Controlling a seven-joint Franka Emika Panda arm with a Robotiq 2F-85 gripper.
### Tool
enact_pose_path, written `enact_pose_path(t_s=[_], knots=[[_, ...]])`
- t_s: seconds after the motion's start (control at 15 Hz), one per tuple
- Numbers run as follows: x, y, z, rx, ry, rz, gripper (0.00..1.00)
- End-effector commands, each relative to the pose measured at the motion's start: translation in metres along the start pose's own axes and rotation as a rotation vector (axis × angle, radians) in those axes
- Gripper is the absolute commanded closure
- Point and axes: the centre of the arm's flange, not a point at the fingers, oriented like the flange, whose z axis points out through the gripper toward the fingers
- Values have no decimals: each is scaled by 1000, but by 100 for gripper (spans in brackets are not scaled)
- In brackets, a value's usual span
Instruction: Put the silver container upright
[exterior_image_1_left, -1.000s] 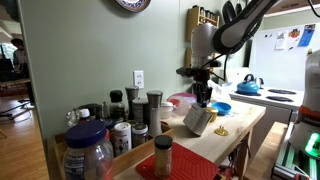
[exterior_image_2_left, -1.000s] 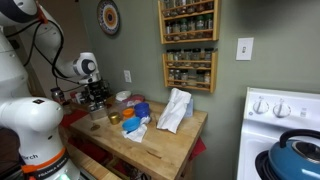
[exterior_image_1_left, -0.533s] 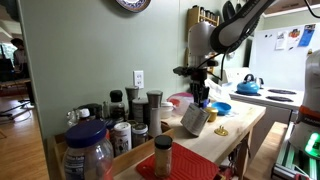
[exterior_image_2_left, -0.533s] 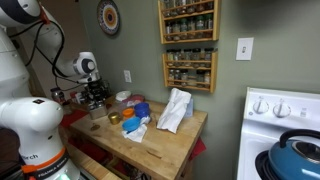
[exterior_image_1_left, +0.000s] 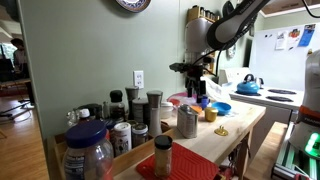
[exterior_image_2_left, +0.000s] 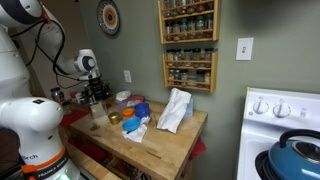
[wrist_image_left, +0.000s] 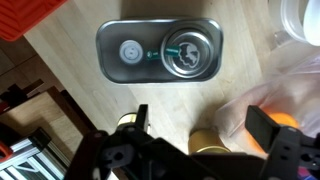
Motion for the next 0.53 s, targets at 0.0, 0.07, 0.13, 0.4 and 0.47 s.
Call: enact_pose_path(t_s=[0.0, 0.07, 0.13, 0.4, 0.47], knots=[[-2, -3, -10, -5, 27, -55, 0], [2, -5, -16, -22, 23, -102, 0], [7, -6, -22, -47, 3, -187, 0], [20, -5, -50, -74, -52, -416, 0], [23, -4, -57, -78, -62, -474, 0]])
